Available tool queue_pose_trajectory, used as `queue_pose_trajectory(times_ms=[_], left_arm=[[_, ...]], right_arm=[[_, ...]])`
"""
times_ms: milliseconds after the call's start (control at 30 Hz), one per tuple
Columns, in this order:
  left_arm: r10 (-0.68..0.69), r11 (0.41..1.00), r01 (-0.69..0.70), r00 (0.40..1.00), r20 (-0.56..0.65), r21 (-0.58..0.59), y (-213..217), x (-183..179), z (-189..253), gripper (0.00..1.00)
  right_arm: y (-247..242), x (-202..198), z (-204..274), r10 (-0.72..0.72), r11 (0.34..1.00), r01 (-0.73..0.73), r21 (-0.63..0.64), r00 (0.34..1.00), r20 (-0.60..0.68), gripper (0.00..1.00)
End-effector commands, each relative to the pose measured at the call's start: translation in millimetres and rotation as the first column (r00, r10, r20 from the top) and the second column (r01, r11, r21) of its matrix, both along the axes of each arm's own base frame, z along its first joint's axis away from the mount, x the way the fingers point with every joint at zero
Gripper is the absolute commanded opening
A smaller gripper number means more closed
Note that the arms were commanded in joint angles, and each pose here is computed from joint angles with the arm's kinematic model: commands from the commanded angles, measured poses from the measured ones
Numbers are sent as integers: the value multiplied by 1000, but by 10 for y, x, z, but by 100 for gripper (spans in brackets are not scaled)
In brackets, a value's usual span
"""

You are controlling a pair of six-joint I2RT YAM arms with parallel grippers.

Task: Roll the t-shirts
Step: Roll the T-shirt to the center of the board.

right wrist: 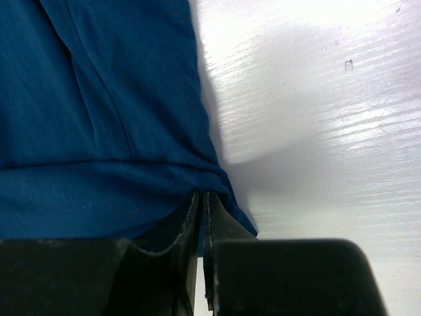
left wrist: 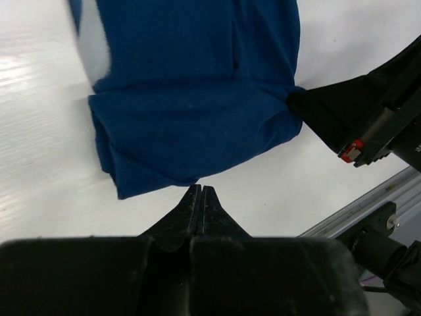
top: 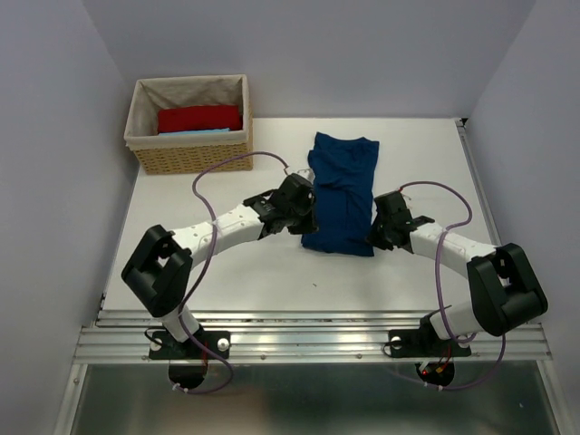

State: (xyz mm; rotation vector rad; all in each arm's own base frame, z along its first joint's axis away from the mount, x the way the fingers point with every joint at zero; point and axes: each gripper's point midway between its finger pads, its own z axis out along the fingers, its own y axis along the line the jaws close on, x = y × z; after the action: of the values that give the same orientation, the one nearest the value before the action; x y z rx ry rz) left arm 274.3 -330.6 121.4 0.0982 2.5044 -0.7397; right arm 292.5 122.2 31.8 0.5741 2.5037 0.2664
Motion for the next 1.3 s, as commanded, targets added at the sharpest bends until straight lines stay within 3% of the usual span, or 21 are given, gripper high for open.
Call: queue_pose_trajectory(times_ms=[0,200,300,333,367,467,600,700,833,900,1100,1267], left_arm=[[-49,999,48,999,-15,-24,-159,-12,-177,0],[-18,998,19,1000,-18,64,-138,130,-519,0],[-20,995,24,999,-38,95,-122,130,-681,0],[-22,995,26,999,-44,98,-122,123,-706,0],[-22,994,27,999,-50,103,-119,120,-747,0],[-23,994,29,998,-55,109,-112,110,-794,0],[-24,994,29,998,-50,110,-113,120,-788,0],[-19,993,23,999,-33,115,-85,133,-743,0],[-11,992,15,999,-32,125,-59,133,-739,0],[-10,992,14,999,-35,126,-59,133,-748,0],[2,992,4,999,-42,130,-37,118,-766,0],[10,987,-1,999,-52,160,37,87,-821,0]], right_arm=[[-30,179,123,-21,1000,22,-13,998,58,8],[-23,212,158,-13,1000,15,-17,998,67,9],[-80,238,199,-29,999,30,-12,997,78,14],[-78,236,223,-27,1000,28,-10,996,82,17],[-81,231,257,-25,1000,26,-11,996,85,30],[-67,245,493,-15,1000,15,1,993,118,49],[-3,207,742,30,999,-36,35,986,163,52],[165,74,850,97,989,-112,95,983,155,44],[431,-20,822,173,970,-194,148,974,148,15],[547,-21,733,205,959,-226,170,970,131,10],[593,85,528,201,966,-214,146,975,95,7],[287,253,239,117,993,-115,-39,992,54,7]])
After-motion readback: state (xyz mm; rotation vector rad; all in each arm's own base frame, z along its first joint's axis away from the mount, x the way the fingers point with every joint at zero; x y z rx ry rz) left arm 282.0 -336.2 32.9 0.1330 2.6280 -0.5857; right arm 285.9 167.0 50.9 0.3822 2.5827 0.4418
